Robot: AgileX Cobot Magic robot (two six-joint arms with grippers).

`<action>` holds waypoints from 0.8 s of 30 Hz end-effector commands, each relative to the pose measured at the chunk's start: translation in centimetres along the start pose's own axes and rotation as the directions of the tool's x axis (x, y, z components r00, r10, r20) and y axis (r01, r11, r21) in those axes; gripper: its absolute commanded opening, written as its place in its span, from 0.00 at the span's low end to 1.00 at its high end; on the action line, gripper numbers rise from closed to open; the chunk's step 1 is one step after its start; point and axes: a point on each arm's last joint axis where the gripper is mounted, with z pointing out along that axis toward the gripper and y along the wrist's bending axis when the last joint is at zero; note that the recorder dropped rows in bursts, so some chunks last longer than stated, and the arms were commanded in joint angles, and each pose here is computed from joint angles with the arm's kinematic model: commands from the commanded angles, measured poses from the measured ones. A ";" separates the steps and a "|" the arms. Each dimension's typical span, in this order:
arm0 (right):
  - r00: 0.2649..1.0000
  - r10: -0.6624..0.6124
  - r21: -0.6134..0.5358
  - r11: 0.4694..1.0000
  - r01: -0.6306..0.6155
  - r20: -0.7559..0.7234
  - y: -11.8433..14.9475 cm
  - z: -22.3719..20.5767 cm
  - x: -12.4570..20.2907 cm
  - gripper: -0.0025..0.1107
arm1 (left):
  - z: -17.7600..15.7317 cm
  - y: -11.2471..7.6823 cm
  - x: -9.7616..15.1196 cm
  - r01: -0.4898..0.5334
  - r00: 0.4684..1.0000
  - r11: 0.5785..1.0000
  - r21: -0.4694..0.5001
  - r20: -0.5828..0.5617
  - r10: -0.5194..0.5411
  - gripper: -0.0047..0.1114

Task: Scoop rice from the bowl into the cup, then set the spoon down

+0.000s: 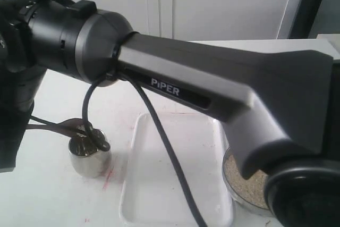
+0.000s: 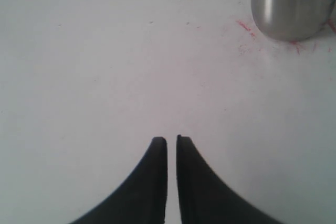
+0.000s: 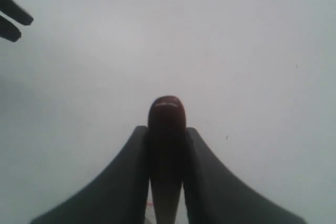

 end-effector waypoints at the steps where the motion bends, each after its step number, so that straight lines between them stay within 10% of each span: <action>1: 0.999 0.046 0.007 0.999 -0.046 0.013 -0.1 -0.2 -0.2 0.02 | 0.1 -0.2 0.7 0.011 0.998 1.000 0.021 -0.061 -0.009 0.16; 24: 0.980 0.185 0.014 0.982 -0.187 0.066 -1.5 -0.4 0.7 0.02 | 0.1 -0.2 0.7 0.011 0.998 1.000 0.021 -0.061 -0.009 0.16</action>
